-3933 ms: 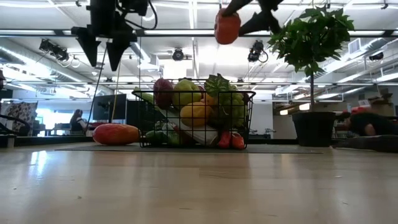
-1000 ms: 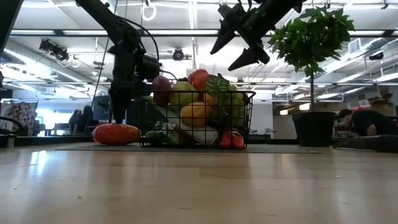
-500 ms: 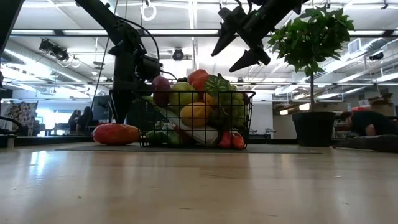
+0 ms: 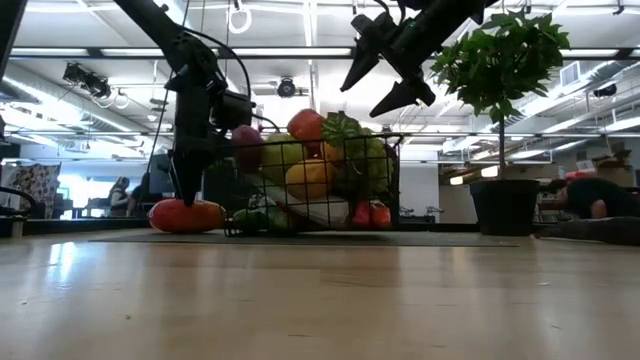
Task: Build produce basket
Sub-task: Put the mango into the wire basket
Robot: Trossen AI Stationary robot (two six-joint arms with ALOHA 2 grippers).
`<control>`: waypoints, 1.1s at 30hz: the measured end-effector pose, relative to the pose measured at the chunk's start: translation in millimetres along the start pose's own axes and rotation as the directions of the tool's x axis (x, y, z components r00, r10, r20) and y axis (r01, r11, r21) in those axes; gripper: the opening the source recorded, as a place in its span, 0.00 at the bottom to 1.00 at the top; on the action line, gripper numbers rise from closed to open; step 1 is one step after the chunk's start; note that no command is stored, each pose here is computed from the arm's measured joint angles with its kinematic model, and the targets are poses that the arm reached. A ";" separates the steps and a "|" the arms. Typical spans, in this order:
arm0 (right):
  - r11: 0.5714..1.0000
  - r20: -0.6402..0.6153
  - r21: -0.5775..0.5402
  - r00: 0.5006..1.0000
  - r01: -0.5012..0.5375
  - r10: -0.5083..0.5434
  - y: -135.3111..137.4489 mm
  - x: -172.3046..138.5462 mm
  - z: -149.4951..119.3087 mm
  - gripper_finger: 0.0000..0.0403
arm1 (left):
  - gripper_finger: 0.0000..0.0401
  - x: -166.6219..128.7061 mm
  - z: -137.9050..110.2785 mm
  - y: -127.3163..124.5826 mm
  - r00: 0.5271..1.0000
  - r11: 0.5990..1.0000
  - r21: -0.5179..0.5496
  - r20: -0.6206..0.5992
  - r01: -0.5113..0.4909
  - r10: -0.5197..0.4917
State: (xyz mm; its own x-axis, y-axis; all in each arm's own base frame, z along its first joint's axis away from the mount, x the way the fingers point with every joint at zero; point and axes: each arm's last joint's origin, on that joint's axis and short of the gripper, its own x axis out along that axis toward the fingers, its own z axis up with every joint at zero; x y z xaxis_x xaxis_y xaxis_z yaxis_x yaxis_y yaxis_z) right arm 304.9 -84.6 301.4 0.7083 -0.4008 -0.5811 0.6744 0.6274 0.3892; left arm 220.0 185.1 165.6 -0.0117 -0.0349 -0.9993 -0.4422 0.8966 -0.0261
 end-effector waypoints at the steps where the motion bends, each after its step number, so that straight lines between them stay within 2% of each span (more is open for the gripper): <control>1: 1.000 0.000 -0.001 1.000 0.000 0.000 0.0 0.0 0.0 0.88 | 0.97 -0.9 0.2 -0.1 1.000 1.000 -0.001 0.010 -0.005 0.005; 4: 1.000 -0.001 -0.001 1.000 -0.001 0.001 0.0 0.0 0.0 0.88 | 0.90 -5.0 2.3 -0.8 0.999 1.000 -0.001 0.042 -0.015 0.015; 14: 1.000 -0.006 0.005 1.000 -0.006 0.006 0.2 0.0 -0.2 0.88 | 0.54 -5.0 4.2 -7.9 0.999 1.000 0.007 0.046 -0.026 0.025; 17: 1.000 -0.013 0.008 1.000 -0.015 0.015 0.4 0.0 -0.4 0.88 | 0.46 -5.1 4.0 -8.4 0.999 1.000 0.008 0.043 -0.025 0.025; 20: 1.000 -0.017 0.009 1.000 -0.020 0.020 0.5 0.0 -0.6 0.88 | 0.43 -7.4 1.5 -8.9 1.000 1.000 0.004 0.011 -0.001 0.001; 24: 1.000 -0.017 0.009 1.000 -0.019 0.019 0.1 0.1 -0.2 0.88 | 0.44 -20.7 3.2 -7.6 1.000 1.000 0.003 -0.027 0.008 -0.008; 33: 1.000 -0.016 0.006 1.000 -0.019 0.019 -0.1 0.2 -0.1 0.88 | 0.43 -68.5 10.4 -6.5 0.998 1.000 0.004 -0.059 0.005 -0.005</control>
State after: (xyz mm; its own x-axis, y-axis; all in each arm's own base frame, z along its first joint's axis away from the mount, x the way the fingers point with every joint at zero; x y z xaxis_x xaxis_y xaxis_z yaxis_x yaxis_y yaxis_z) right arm 305.0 -84.7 301.3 0.7174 -0.3779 -0.5853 0.6623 0.6305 0.4047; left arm 233.0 186.2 233.9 -0.0628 -0.0652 -0.9959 -0.4386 0.8981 -0.0312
